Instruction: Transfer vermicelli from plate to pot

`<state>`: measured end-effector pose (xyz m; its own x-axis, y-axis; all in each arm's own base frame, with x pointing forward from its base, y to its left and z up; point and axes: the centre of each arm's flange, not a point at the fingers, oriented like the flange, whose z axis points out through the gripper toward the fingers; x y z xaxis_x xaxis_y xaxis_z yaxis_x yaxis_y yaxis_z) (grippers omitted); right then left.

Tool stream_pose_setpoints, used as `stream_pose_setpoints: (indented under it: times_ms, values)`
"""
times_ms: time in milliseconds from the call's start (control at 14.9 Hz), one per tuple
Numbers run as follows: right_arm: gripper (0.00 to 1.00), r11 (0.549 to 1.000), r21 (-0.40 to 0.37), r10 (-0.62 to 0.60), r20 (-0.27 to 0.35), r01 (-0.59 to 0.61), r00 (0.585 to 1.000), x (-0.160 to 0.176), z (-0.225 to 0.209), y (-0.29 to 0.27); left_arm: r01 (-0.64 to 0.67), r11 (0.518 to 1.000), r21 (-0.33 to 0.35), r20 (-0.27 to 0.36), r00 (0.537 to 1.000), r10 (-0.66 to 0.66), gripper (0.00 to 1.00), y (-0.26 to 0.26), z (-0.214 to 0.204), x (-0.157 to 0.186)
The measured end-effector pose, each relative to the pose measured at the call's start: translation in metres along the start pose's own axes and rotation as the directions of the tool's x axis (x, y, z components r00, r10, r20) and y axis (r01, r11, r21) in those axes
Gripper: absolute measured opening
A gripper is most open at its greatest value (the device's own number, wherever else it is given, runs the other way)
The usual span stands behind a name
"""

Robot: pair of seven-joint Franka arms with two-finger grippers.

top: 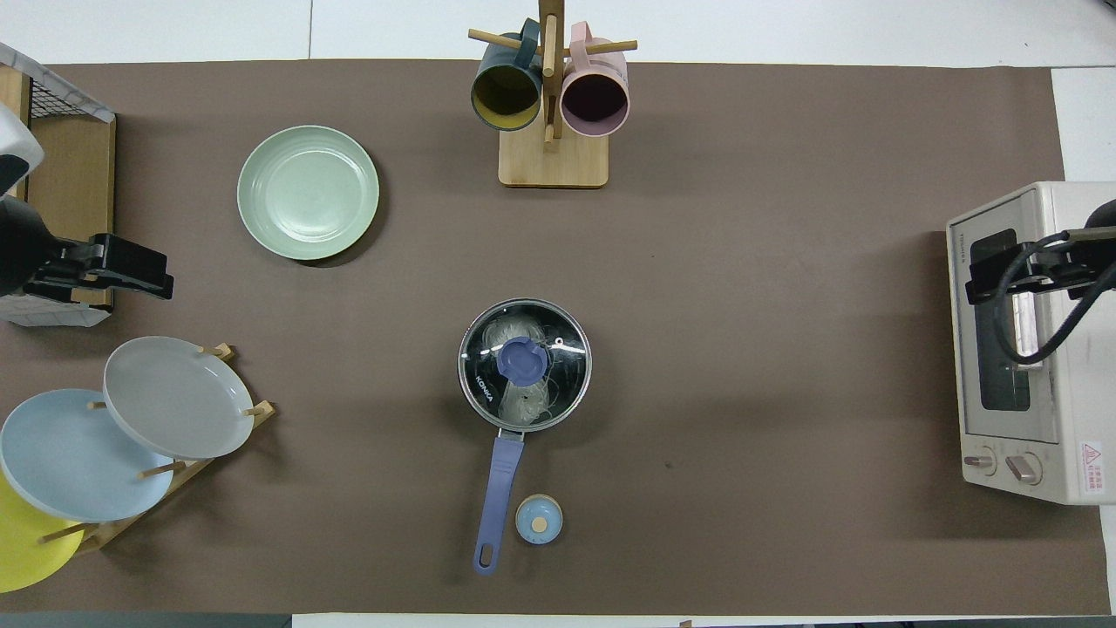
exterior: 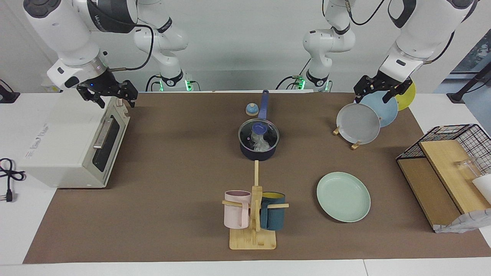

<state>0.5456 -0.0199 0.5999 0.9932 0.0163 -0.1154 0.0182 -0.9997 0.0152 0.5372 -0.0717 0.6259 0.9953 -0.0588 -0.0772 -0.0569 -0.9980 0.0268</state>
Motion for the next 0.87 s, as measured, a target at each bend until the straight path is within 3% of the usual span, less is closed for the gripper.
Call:
stream_pose_setpoints:
  times_ms: [871]
  values:
    - [1.0, 1.0, 0.0, -0.002, -0.021, 0.002, 1.0, 0.0009, -0.0056, -0.0013, 0.0, 1.0, 0.0, 0.0, 1.0, 0.0, 1.0, 0.0, 0.0, 0.0]
